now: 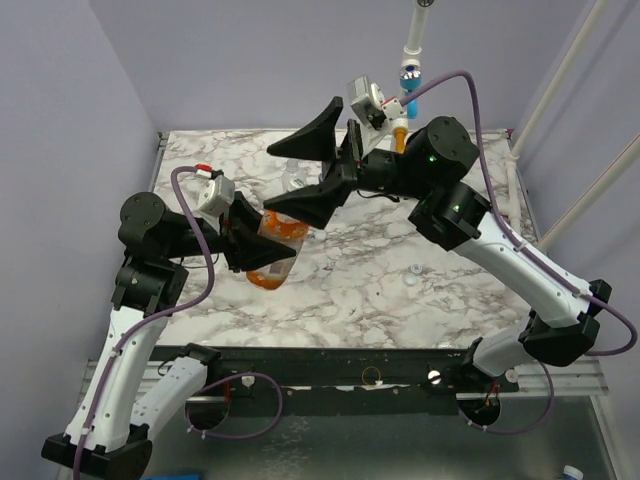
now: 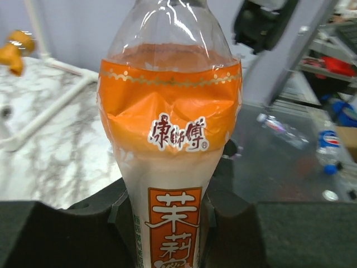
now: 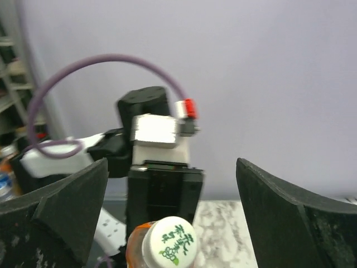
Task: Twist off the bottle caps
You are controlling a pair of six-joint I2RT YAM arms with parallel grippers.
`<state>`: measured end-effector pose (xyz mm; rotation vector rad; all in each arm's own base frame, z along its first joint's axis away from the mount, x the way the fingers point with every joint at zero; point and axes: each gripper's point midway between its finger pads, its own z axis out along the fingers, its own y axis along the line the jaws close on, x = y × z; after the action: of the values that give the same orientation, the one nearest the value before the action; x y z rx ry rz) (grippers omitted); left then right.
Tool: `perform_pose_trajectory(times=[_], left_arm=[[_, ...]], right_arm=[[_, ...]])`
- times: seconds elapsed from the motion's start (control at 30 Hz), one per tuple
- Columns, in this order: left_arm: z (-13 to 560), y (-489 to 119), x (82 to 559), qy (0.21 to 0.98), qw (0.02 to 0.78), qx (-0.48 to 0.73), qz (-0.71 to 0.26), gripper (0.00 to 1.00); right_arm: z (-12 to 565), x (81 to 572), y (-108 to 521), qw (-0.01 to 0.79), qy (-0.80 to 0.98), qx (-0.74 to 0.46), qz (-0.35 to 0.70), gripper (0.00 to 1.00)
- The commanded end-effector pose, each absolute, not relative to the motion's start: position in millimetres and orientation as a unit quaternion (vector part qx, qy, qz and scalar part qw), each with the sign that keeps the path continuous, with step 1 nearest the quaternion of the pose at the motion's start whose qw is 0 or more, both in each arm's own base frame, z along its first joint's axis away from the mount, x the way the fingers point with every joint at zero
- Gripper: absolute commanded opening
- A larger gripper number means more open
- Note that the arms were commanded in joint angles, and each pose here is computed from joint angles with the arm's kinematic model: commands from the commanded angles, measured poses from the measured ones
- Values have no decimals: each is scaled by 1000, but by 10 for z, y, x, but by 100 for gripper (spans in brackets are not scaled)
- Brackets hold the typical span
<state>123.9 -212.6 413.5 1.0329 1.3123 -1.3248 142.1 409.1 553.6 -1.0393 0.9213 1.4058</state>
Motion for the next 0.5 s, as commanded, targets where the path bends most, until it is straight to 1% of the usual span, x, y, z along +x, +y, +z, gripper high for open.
perform_pose_trajectory(times=[0.0, 0.13, 0.3, 0.47], left_arm=[[4062, -2027, 1661, 559, 581, 388, -447, 11], [4019, -1873, 1993, 574, 642, 359, -361, 11], [3965, -1662, 2311, 591, 685, 333, -266, 10], [3918, -1590, 2400, 600, 692, 323, -240, 10]], right_arm=[[5674, 1905, 3926, 626, 464, -334, 531, 100], [5651, 1972, 3961, 620, 480, -315, 535, 100], [5422, 2282, 4193, 597, 566, -286, 492, 100], [5259, 2420, 4297, 592, 595, -272, 471, 98]])
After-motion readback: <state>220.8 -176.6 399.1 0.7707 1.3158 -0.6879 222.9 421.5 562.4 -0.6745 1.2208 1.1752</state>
